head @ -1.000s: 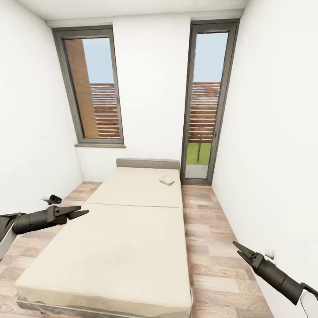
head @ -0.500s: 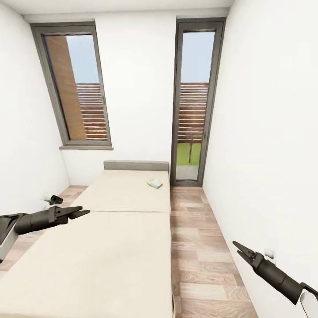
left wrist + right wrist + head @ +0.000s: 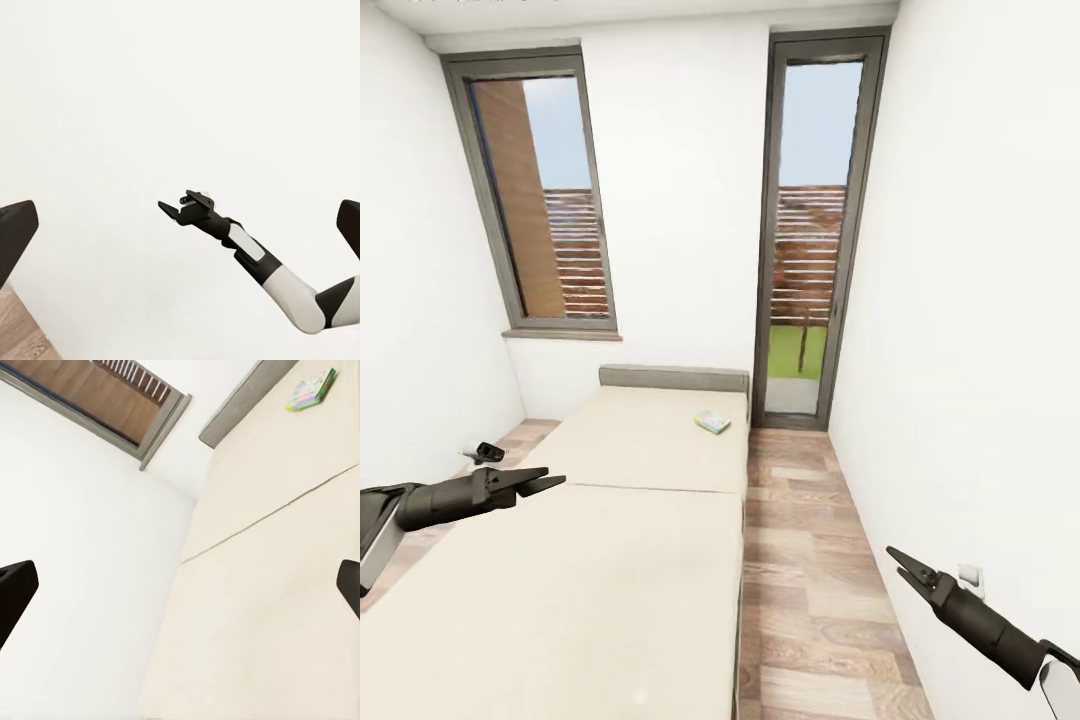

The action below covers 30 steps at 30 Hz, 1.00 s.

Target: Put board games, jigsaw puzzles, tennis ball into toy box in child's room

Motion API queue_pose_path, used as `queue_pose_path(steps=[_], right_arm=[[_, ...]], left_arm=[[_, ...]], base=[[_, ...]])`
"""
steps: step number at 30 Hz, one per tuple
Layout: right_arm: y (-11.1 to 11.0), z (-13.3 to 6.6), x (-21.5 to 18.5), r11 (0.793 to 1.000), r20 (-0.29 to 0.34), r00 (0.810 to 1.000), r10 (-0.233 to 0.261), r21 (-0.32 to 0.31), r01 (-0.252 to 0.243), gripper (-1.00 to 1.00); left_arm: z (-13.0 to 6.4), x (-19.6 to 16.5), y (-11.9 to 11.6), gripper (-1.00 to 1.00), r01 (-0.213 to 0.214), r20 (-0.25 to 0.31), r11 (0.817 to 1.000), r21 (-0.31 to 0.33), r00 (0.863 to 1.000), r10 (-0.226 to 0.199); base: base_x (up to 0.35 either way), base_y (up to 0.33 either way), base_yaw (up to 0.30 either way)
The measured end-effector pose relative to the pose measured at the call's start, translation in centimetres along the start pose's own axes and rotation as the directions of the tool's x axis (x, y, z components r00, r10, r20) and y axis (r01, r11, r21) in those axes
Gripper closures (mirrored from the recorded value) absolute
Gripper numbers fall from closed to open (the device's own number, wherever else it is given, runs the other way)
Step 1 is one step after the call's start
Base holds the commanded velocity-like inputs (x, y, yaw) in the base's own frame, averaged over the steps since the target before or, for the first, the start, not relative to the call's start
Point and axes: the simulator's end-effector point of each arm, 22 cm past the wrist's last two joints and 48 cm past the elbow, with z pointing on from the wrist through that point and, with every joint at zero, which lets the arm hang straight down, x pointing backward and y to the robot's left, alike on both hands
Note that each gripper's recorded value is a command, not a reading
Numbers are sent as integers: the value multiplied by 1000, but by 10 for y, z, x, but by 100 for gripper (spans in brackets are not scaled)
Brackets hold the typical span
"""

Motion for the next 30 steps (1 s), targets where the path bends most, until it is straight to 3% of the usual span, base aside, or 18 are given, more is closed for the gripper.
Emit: queue_pose_path(steps=[11,20,30], right_arm=[[-1,0,0,1000,-1,1000,-1,3,1,-100],[-1,0,0,1000,-2,1000,-3,5,3,-100],[-1,0,0,1000,-1,1000,-4,7,4,-100]], left_arm=[[0,0,0,-100,0,0,1000,0,1000,0],[0,0,0,-100,0,0,1000,0,1000,0],[0,0,0,-100,0,0,1000,0,1000,0]], base=[[14,-23,270],[0,-196,289],[-1,-48,289]])
